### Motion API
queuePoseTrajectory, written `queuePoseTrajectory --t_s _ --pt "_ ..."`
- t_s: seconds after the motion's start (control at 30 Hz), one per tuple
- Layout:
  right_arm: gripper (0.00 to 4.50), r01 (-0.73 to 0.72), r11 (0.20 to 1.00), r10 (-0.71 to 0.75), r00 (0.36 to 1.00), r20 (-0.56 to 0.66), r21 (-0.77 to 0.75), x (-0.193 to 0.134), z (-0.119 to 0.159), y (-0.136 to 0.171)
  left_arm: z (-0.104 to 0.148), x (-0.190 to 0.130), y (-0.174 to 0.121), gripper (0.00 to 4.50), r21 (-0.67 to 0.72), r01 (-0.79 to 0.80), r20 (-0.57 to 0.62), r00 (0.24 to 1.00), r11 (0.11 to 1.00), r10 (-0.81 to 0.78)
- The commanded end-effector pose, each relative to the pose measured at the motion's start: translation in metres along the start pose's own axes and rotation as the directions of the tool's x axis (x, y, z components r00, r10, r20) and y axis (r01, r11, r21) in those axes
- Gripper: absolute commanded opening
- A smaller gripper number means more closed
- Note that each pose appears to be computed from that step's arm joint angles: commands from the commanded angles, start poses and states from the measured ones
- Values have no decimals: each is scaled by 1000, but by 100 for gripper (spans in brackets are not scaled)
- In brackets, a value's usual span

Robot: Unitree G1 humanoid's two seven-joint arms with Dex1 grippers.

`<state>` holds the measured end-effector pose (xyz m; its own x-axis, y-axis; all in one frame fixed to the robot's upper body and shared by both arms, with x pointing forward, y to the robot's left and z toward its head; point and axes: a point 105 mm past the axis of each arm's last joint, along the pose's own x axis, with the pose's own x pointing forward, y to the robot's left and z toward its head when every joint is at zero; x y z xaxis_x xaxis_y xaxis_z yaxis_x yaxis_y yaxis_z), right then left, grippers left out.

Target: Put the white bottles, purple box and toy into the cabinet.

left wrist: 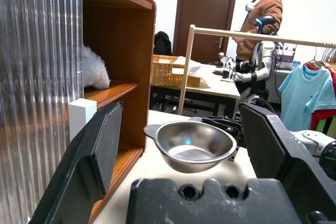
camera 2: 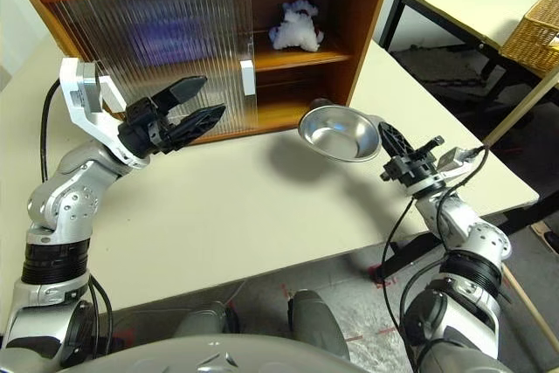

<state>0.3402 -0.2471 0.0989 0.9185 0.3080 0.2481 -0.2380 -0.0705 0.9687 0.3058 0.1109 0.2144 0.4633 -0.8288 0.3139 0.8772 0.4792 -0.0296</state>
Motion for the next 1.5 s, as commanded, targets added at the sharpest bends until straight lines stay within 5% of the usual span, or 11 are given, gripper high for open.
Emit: queuePoseTrajectory --t_s 0.03,0.73,1.5 --pt "4 -12 1000 12 1000 14 9 15 -2 1 3 1 -1 450 18 10 -1 1000 1000 -10" --pt "4 45 999 -46 991 125 12 89 -21 -30 9 -11 -2 450 55 -43 -6 999 998 44" --pt "4 116 993 -100 941 322 -30 123 -33 -34 18 -28 -8 450 91 -127 -14 992 988 129"
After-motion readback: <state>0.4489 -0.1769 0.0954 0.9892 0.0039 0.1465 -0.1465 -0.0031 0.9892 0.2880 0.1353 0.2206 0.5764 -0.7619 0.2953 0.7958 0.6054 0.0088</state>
